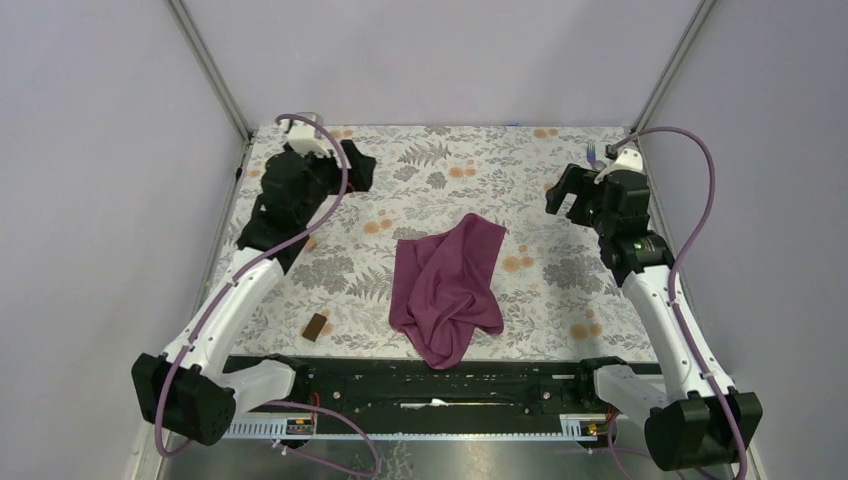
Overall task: Fold the napkin into a case and place the utensils inside
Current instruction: Pick up the crumpled napkin from the center of the board.
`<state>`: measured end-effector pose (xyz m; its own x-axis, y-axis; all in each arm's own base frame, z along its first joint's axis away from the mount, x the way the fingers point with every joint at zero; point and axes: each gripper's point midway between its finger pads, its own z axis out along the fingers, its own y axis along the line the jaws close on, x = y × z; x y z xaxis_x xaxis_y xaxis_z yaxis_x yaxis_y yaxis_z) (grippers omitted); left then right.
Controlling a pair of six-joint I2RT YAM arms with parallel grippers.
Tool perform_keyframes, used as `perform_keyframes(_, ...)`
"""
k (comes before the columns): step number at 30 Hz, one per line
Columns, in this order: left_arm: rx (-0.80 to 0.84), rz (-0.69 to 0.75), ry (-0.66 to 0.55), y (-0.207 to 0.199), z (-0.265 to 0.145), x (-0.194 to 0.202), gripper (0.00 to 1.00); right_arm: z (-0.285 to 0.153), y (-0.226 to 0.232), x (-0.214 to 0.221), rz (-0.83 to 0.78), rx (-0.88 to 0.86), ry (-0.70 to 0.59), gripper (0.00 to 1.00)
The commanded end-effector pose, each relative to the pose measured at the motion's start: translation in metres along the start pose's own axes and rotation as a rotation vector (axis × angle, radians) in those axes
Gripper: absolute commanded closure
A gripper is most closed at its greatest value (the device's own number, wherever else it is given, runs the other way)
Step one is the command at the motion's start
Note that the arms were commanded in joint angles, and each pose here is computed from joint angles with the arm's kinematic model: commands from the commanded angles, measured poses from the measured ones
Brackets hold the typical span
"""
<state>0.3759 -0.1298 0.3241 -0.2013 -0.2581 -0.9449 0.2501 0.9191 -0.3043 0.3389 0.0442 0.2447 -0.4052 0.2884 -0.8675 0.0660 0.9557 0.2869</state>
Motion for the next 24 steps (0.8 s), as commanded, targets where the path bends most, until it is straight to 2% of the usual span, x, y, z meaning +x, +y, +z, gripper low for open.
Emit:
perform_keyframes(1, 0.189, 0.063, 0.039, -0.053, 0.007, 0.005, 0.01, 0.016, 0.038, 0.029, 0.07, -0.202, 0.117, 0.0)
perform_keyframes(8, 0.357, 0.098, 0.221, -0.112, 0.01, 0.061, 0.01, 0.038, 0.074, 0.083, 0.234, -0.4, 0.356, 0.0)
perform_keyframes(11, 0.354, 0.072, 0.292, -0.114, 0.017, 0.077, 0.01, 0.045, 0.092, 0.107, 0.32, -0.525, 0.45, 0.0)
perform_keyframes(13, 0.294, 0.064, 0.352, -0.105, 0.026, 0.091, 0.01, 0.052, 0.097, 0.126, 0.39, -0.565, 0.527, 0.0)
perform_keyframes(16, 0.205, 0.059, 0.422, -0.091, 0.036, 0.11, 0.01, 0.069, 0.091, 0.154, 0.419, -0.514, 0.604, 0.01)
perform_keyframes(21, 0.16, 0.055, 0.506, -0.082, 0.047, 0.138, 0.01, 0.089, 0.079, 0.188, 0.455, -0.424, 0.712, 0.19)
perform_keyframes(24, 0.123, 0.049, 0.556, -0.075, 0.052, 0.155, 0.01, 0.096, 0.062, 0.2, 0.36, -0.289, 0.729, 0.25)
